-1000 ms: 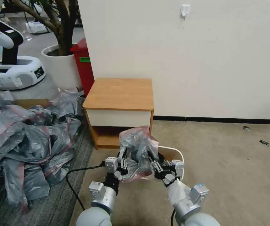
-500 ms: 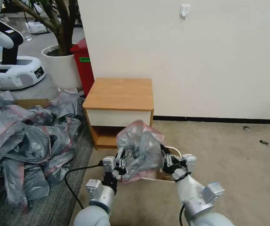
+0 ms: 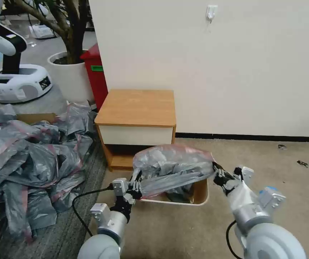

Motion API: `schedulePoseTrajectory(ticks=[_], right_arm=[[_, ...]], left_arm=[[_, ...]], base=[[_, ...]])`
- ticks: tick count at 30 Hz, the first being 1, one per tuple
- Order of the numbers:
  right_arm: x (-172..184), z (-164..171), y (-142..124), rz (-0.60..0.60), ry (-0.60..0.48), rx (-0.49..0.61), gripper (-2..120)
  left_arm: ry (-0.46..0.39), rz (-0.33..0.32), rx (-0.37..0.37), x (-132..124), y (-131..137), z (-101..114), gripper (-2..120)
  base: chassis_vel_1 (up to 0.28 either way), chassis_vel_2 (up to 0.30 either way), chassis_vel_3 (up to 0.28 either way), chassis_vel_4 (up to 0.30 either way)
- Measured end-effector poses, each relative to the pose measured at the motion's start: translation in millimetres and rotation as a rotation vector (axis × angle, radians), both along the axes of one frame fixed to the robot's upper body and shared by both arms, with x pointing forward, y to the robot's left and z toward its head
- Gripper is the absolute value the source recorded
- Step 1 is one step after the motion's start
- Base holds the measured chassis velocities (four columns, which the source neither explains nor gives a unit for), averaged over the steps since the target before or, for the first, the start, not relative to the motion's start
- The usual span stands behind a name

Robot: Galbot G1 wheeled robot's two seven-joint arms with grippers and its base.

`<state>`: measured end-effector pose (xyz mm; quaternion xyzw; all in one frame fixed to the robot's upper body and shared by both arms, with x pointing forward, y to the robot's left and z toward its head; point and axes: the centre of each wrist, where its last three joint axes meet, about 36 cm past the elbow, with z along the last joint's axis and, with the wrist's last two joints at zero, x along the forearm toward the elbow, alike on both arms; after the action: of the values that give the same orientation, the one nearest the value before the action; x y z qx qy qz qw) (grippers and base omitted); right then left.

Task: Pick up the garbage bag from the table and place it over the trash can.

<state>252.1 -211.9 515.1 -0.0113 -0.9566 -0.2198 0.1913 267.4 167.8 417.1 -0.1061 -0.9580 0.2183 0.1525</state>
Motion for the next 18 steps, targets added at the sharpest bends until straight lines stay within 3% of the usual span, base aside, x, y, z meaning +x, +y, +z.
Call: schedulePoseTrajectory(ticks=[10, 18], right_arm=[[-12, 4, 3, -0.016, 0.14, 0.054, 0], [-15, 2, 3, -0.016, 0.152, 0.05, 0]], left_arm=[[0.049, -0.004, -0.068, 6, 3, 6, 7], [0.056, 0.015, -0.074, 13, 9, 10, 7]], base=[[0.0, 0.0, 0.0, 0.0], [0.0, 0.0, 0.0, 0.0]])
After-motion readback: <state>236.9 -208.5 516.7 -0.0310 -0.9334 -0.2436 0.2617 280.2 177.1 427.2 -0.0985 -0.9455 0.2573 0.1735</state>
